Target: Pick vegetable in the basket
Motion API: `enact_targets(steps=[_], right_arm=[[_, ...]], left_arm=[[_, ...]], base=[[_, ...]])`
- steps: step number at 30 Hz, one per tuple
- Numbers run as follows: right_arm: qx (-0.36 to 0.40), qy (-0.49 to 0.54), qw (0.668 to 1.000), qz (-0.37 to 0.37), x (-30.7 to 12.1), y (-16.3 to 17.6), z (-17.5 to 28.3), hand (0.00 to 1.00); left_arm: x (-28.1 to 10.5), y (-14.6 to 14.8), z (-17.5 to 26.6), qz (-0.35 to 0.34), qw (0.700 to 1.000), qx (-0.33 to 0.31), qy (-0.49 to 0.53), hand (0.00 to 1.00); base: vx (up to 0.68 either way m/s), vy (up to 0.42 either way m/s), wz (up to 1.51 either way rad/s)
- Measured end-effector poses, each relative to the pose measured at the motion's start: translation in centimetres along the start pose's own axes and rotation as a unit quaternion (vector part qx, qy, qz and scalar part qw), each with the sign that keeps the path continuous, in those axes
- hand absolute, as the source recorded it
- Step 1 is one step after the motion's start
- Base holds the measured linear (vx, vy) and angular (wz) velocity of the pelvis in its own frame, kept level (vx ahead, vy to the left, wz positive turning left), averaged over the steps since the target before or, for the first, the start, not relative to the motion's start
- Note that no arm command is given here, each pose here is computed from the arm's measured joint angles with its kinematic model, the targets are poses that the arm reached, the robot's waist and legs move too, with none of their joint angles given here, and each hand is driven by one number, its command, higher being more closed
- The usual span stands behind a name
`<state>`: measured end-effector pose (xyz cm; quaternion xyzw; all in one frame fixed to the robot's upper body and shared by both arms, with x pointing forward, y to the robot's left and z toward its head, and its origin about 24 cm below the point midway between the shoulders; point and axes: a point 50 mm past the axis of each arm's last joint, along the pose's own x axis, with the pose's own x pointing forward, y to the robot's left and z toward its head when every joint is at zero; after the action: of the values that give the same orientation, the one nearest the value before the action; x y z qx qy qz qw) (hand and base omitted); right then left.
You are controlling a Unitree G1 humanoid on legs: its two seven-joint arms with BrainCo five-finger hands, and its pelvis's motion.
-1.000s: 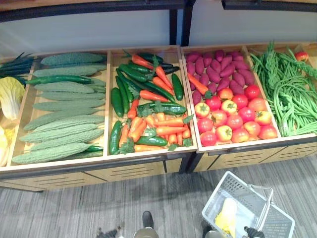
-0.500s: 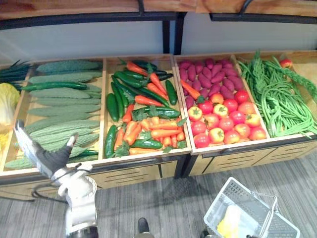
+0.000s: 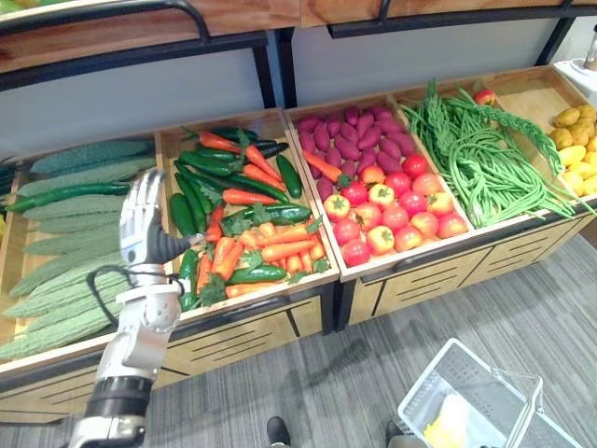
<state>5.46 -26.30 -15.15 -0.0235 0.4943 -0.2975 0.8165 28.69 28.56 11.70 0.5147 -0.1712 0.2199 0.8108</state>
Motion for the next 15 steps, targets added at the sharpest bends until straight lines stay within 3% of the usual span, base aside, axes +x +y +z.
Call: enact_targets(steps=[7,15], right_arm=[[-0.012,-0.021,1.000,0.009,0.1,0.3,0.9,1.00],[-0.027,-0.061,0.997,0.025,0.1,1.2,2.8,1.00]], left_arm=[[1.0,-3.0,0.9,-0.102,0.994,0.026,-0.023,0.00],[2.2,-4.5,4.0,-0.146,0.986,0.023,-0.084,0.00]], base=[[0.13,-0.014,-0.09],[0.08,-0.018,-0.03]])
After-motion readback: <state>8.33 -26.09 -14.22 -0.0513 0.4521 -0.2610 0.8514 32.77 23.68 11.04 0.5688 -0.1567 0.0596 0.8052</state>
